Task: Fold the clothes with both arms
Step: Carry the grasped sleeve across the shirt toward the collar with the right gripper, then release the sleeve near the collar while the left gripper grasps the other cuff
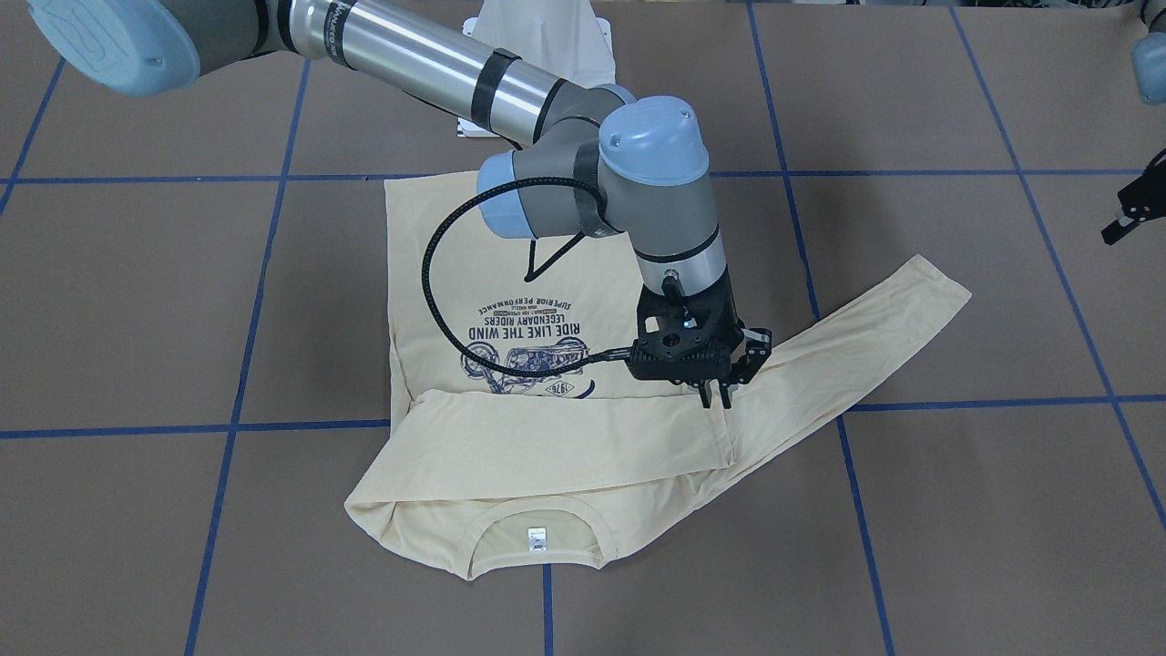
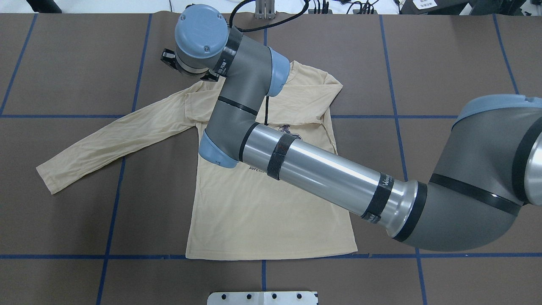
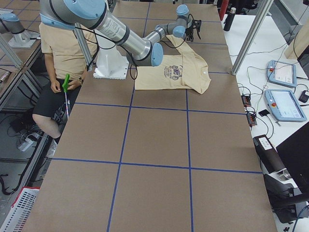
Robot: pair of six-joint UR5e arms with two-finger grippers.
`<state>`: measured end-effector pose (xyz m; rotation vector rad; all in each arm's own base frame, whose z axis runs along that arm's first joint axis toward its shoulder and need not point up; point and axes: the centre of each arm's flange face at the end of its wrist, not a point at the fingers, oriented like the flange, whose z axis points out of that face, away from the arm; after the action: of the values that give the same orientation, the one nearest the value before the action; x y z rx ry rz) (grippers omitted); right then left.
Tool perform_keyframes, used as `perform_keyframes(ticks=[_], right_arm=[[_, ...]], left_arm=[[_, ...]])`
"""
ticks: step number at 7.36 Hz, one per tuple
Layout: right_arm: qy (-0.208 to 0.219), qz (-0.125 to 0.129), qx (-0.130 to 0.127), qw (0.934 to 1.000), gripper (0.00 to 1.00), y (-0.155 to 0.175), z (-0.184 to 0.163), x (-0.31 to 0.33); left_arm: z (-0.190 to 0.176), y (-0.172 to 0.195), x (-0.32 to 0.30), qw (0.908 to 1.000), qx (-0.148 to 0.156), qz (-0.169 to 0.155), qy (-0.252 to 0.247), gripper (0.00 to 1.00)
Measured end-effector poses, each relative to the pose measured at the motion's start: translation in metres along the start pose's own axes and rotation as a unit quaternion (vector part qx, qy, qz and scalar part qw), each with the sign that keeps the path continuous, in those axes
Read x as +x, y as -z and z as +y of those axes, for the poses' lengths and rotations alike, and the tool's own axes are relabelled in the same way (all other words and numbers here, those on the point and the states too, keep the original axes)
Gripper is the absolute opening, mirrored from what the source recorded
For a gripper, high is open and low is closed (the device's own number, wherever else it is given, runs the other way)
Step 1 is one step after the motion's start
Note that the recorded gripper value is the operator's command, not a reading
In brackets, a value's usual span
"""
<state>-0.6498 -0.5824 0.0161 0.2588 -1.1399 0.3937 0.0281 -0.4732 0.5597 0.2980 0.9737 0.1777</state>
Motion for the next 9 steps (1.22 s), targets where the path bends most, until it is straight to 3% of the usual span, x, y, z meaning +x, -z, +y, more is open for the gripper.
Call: perform_keyframes(ticks=[2, 4, 7, 9], right_arm=[[-0.015, -0.005, 0.001, 0.9999, 0.98, 0.005, 0.0, -0.008], [-0.037, -0.017, -0.005, 0.9992, 0.98, 0.015, 0.001, -0.008], [-0.05, -0.039, -0.031, 0.9975, 0.98, 0.041, -0.001, 0.079], [-0.065, -0.022, -0.064, 0.9956, 0.99, 0.07, -0.027, 0.124]], left_arm=[[0.005, -0.019, 0.014, 0.9993, -0.012, 0.004, 0.035, 0.99], [0.009, -0.051, 0.043, 0.9996, -0.018, -0.01, 0.017, 1.0], [0.032, -0.087, 0.05, 0.9989, -0.041, -0.021, 0.0, 0.99], [0.044, -0.119, 0.05, 0.997, -0.074, -0.02, -0.004, 0.88]])
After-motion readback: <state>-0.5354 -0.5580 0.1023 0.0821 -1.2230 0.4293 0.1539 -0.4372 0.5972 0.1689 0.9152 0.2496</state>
